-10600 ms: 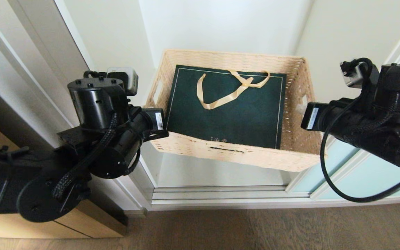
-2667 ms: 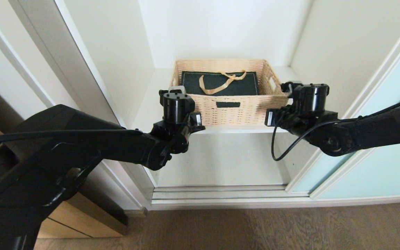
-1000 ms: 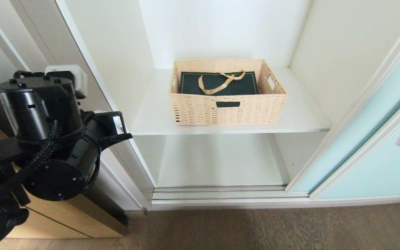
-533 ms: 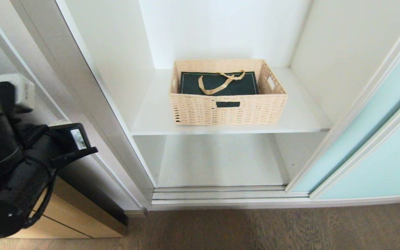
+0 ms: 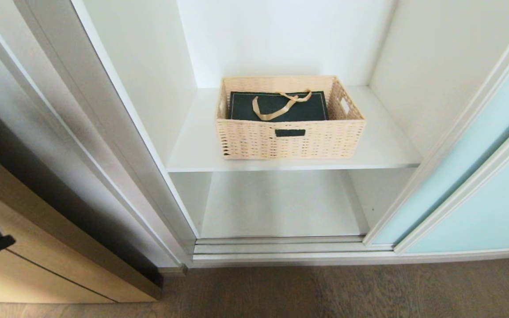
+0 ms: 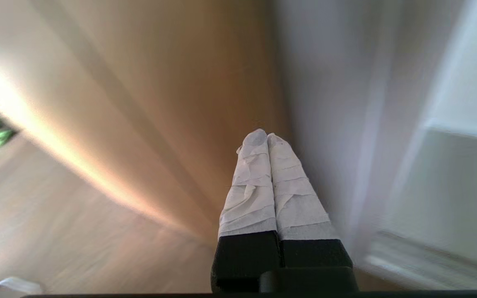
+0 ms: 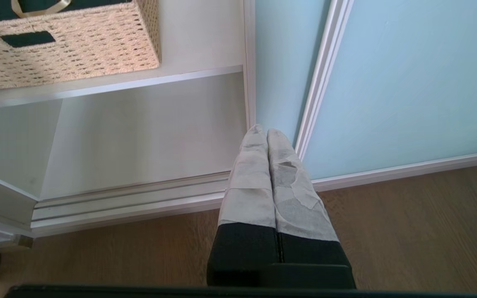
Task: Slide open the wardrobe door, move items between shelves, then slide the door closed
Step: Close the door
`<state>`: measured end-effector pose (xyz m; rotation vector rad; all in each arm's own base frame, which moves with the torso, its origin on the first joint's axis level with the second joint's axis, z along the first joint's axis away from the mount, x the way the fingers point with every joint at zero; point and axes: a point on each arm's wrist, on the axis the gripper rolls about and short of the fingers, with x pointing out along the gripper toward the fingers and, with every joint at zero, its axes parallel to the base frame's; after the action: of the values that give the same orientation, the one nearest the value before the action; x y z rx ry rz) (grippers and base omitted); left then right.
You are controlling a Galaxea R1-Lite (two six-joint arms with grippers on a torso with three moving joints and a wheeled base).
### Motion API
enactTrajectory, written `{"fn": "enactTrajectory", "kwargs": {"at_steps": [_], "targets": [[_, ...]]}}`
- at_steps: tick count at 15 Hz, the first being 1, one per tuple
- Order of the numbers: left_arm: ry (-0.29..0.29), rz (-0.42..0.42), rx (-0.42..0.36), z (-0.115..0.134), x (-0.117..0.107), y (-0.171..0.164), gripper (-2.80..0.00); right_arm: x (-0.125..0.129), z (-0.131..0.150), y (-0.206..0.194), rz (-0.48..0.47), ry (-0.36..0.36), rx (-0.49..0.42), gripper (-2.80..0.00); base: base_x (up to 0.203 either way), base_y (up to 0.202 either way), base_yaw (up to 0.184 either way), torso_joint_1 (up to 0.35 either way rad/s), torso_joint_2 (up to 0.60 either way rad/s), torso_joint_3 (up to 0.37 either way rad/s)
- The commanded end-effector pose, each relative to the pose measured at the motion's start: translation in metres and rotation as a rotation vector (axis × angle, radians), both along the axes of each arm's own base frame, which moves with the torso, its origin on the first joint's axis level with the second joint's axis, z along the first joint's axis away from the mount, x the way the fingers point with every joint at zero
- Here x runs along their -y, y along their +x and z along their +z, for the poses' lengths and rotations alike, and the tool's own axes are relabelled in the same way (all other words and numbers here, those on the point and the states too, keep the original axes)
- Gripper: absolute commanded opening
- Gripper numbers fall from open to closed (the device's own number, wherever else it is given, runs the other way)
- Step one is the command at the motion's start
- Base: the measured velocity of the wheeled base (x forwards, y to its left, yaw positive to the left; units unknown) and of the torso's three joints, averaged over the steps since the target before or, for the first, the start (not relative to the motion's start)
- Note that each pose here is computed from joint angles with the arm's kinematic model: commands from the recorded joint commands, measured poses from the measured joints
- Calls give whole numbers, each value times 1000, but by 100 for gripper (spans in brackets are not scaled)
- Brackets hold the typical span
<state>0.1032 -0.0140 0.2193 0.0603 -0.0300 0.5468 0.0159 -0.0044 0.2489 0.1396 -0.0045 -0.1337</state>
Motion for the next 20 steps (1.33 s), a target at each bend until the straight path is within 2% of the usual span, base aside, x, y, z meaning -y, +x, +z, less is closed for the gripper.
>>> {"fn": "enactTrajectory", "kwargs": {"at_steps": [1, 5, 8, 11, 12, 13, 14, 17, 19, 20], "targets": [[-1, 60, 20, -21, -13, -30, -280, 1, 1, -3, -1, 6, 16, -280, 0, 0, 0, 0, 0, 0], [30, 224, 21, -58, -28, -68, -280, 2, 5, -7, -20, 12, 41, -280, 0, 0, 0, 0, 0, 0], [37, 265, 15, -77, -30, -85, -280, 1, -6, -4, -16, 3, 2, -280, 0, 0, 0, 0, 0, 0], [34, 306, 79, -84, -31, -106, -280, 0, -15, -2, -6, -4, -31, -280, 0, 0, 0, 0, 0, 0], [44, 306, 74, -87, -30, -111, -280, 0, -19, -2, -6, -5, -38, -280, 0, 0, 0, 0, 0, 0], [56, 286, 47, -90, -30, -112, -280, 1, -19, -3, -6, -5, -37, -280, 0, 0, 0, 0, 0, 0], [71, 226, 34, -94, -29, -112, -280, 1, -19, -3, -6, -6, -37, -280, 0, 0, 0, 0, 0, 0], [102, -38, -25, -105, -24, -112, -280, 0, -27, 0, -6, -12, -64, -280, 0, 0, 0, 0, 0, 0], [118, -144, -10, -118, -22, -119, -280, 0, -28, -1, -6, -13, -65, -280, 0, 0, 0, 0, 0, 0], [129, -226, 2, -124, -20, -125, -280, 1, -29, -2, -6, -12, -60, -280, 0, 0, 0, 0, 0, 0]]}}
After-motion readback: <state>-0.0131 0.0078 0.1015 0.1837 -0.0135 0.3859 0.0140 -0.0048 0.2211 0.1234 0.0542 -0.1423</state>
